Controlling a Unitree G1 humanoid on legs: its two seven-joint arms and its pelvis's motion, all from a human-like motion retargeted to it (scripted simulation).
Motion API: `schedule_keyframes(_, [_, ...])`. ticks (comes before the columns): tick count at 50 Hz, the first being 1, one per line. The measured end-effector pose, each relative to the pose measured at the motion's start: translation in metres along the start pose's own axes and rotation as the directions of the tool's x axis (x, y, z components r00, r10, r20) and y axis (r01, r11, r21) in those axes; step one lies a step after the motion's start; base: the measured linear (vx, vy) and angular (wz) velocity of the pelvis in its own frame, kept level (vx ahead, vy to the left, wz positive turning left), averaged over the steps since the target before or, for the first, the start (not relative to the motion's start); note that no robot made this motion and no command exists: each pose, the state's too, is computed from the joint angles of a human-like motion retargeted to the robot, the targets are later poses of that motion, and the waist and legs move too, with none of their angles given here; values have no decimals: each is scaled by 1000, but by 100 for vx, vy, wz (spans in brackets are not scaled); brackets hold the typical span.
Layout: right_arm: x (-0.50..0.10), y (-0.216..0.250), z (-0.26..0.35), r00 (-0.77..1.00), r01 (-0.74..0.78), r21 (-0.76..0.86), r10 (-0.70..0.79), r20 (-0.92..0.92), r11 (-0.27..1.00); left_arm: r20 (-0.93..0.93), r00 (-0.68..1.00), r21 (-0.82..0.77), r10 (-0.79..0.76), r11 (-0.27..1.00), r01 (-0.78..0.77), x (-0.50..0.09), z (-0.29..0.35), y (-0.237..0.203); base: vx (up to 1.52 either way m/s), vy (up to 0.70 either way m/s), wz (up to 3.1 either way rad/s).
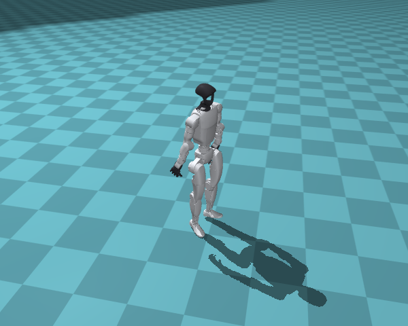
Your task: In place motions
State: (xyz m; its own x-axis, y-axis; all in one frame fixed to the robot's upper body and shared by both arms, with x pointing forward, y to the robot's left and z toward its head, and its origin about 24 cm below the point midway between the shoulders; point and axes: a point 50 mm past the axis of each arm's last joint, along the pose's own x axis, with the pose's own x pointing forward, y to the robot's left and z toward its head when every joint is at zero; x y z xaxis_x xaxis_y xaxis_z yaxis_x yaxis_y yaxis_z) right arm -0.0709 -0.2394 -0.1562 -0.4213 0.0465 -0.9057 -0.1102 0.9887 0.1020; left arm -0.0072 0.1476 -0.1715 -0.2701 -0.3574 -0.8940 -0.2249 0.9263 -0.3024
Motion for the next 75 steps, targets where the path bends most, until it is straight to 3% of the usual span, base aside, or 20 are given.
schedule_keyframes(2, [5,4,-20,1000,1,82,2,-30,997,44,991,-240,-128,961,135,13,-22,-19,-3,6,-31])
schedule_keyframes(5, [11,11,-42,999,13,195,-4,-49,981,250,933,-585,-260,727,359,24,-34,-47,-2,3,-26])
schedule_keyframes(8, [16,21,-50,999,10,262,2,-46,965,394,895,-755,-210,481,445,27,-34,-54,0,0,0])
schedule_keyframes(10, [18,28,-49,999,-11,279,21,-32,960,384,910,-794,-158,446,412,28,-41,-49,0,0,0])
schedule_keyframes(13, [18,35,-34,997,-72,265,65,32,961,304,939,-720,-158,608,335,29,-50,-39,0,0,0])
schedule_keyframes(16, [15,36,-7,987,-123,193,99,130,973,229,950,-528,-213,793,305,26,-50,-32,0,0,0])
schedule_keyframes(19, [7,32,29,966,-127,71,108,234,989,181,956,-334,-231,900,281,23,-41,-26,-7,2,-14])
schedule_keyframes(27, [-18,11,90,934,213,-328,-94,344,920,167,972,-95,-167,978,185,14,-10,-19,-4,-1,51])
schedule_keyframes(31, [-18,10,90,916,302,-392,-150,373,869,148,977,-55,-151,985,161,14,-11,-16,2,-1,-60])
schedule_keyframes(35, [-9,13,70,939,240,-339,-128,320,910,102,987,-88,-128,987,137,17,-27,-11,3,1,1])
schedule_keyframes(41, [7,18,18,986,52,-108,-34,162,993,-52,993,-192,-105,977,93,19,-69,-3,8,0,-1])
schedule_keyframes(46, [6,10,-4,999,15,135,-20,34,991,-173,983,13,65,998,-64,14,-74,14,0,0,0])
schedule_keyframes(50, [-10,1,40,989,-10,340,-41,142,940,-100,988,116,115,988,-103,-2,-21,22,0,-2,3])
schedule_keyframes(53, [-43,-1,114,934,-80,310,-37,355,947,87,991,119,105,986,-115,-30,53,16,-2,-12,8])
schedule_keyframes(56, [-101,6,196,815,-119,112,32,578,987,333,939,136,82,982,-134,-78,137,-6,3,-12,-1])
schedule_keyframes(59, [-178,20,266,633,-52,-99,110,766,994,582,812,143,-36,988,-59,-137,210,-51,4,-9,-2])
schedule_keyframes(62, [-265,40,313,402,75,-200,153,903,977,771,609,193,-185,980,54,-205,259,-99,3,-4,-2])
schedule_keyframes(65, [-343,61,335,153,141,-203,181,971,969,854,444,277,-273,959,58,-265,283,-137,2,0,-1])
schedule_keyframes(70, [-442,76,338,-182,78,-137,149,972,988,908,295,354,-298,921,-160,-338,296,-177,5,0,-2])
schedule_keyframes(75, [-495,65,326,-364,98,-38,71,929,995,959,191,264,-210,907,-328,-375,297,-194,2,-1,8])
